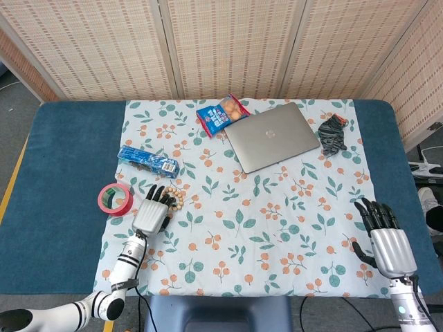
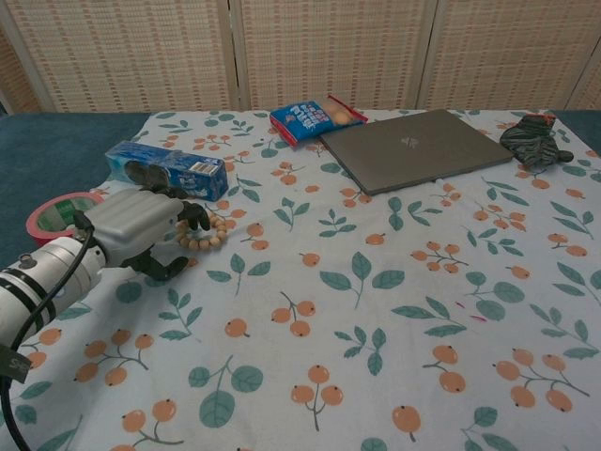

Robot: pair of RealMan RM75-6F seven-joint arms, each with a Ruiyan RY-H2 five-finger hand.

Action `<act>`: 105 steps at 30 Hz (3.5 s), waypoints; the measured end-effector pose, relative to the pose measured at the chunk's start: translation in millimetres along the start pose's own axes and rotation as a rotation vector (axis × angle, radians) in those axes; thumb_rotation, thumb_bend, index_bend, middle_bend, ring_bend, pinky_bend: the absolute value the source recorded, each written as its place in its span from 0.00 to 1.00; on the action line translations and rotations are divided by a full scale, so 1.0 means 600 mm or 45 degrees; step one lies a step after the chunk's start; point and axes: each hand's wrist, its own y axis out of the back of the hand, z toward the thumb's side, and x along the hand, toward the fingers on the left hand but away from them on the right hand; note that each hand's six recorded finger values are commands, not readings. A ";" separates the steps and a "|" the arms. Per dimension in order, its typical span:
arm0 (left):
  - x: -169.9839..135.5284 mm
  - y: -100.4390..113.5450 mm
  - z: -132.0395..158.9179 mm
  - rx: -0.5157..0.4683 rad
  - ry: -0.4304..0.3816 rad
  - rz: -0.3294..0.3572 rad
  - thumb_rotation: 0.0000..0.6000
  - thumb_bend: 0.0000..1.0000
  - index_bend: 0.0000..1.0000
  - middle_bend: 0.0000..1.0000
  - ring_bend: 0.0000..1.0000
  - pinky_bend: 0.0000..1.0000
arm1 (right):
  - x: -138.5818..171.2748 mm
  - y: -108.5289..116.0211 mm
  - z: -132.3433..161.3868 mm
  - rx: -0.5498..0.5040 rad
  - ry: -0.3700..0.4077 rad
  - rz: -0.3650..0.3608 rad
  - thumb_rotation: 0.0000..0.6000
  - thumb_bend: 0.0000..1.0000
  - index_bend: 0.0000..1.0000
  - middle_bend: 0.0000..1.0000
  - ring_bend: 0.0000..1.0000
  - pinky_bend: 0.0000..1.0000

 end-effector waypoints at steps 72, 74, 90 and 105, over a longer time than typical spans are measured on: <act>0.066 0.140 -0.101 -2.372 0.381 -0.392 1.00 0.69 0.50 0.58 0.30 0.13 | -0.001 -0.022 0.006 -0.016 0.038 0.123 1.00 0.27 0.00 0.00 0.00 0.00; 0.065 0.139 -0.102 -2.363 0.372 -0.392 1.00 0.64 0.50 0.58 0.29 0.12 | -0.001 -0.023 0.007 -0.015 0.040 0.128 1.00 0.27 0.00 0.00 0.00 0.00; 0.056 0.135 -0.097 -2.289 0.322 -0.380 0.74 0.38 0.60 0.57 0.26 0.06 | 0.000 -0.025 0.008 -0.010 0.043 0.146 1.00 0.27 0.00 0.00 0.00 0.00; 0.050 0.136 -0.090 -2.265 0.288 -0.377 0.47 0.55 0.67 0.57 0.25 0.03 | 0.001 -0.022 0.006 -0.008 0.038 0.145 1.00 0.27 0.00 0.00 0.00 0.00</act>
